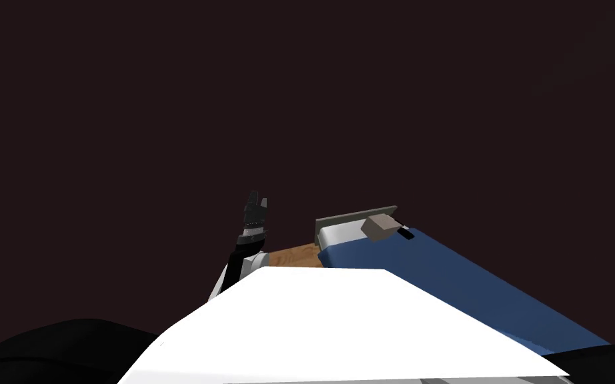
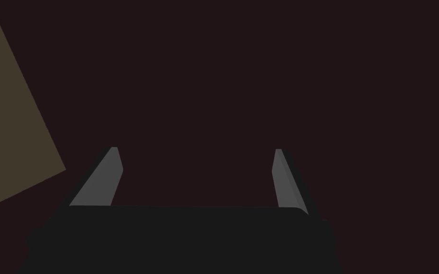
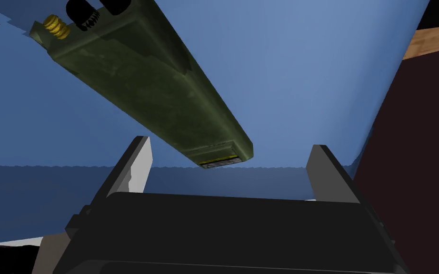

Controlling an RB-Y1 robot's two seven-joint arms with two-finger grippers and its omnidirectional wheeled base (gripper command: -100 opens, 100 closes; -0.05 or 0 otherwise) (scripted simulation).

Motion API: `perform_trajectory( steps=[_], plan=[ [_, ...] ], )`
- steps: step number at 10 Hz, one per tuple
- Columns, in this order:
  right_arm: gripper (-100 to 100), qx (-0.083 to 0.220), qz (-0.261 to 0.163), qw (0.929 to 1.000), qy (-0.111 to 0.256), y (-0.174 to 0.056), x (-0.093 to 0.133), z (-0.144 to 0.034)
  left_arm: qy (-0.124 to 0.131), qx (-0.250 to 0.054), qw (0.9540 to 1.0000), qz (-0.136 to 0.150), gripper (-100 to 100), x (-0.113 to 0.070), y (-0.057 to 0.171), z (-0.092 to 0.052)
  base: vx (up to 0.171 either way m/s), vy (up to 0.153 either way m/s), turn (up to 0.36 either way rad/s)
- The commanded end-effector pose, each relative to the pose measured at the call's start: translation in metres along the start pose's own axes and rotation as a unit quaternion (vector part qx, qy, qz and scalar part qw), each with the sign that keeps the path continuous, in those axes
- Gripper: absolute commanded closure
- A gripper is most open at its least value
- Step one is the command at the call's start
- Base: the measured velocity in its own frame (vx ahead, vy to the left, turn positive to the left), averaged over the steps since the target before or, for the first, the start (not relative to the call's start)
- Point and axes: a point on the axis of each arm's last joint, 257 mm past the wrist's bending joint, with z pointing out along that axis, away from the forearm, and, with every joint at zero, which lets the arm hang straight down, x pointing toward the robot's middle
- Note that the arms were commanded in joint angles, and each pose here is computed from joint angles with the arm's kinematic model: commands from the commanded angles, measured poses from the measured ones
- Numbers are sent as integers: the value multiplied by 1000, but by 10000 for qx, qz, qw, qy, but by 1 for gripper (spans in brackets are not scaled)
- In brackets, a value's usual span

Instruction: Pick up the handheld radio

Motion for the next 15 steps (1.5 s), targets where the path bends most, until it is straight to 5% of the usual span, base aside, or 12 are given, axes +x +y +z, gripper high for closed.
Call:
perform_trajectory(
  steps=[1,3,7,9,11,15],
  plan=[
    [-100,61,-278,9989,385,-9,34,-8,0,0,10000,0,0,0,0,0,69,-37,236],
    [-100,144,-420,9964,722,-20,65,-16,0,0,10000,1,0,0,0,0,53,-37,102],
    [-100,166,-571,9935,969,-25,86,-23,0,0,10000,1,0,0,0,0,36,-28,68],
    [-100,148,-846,9869,1367,-30,119,-34,0,0,10000,0,0,0,0,0,46,-31,148],
    [-100,148,-846,9869,1368,-30,119,-34,0,0,10000,1,0,0,0,0,26,-30,33],
    [-100,97,-1127,9755,1889,-34,162,-51,0,0,10000,1,0,0,0,0,26,-31,93]
  ],
)
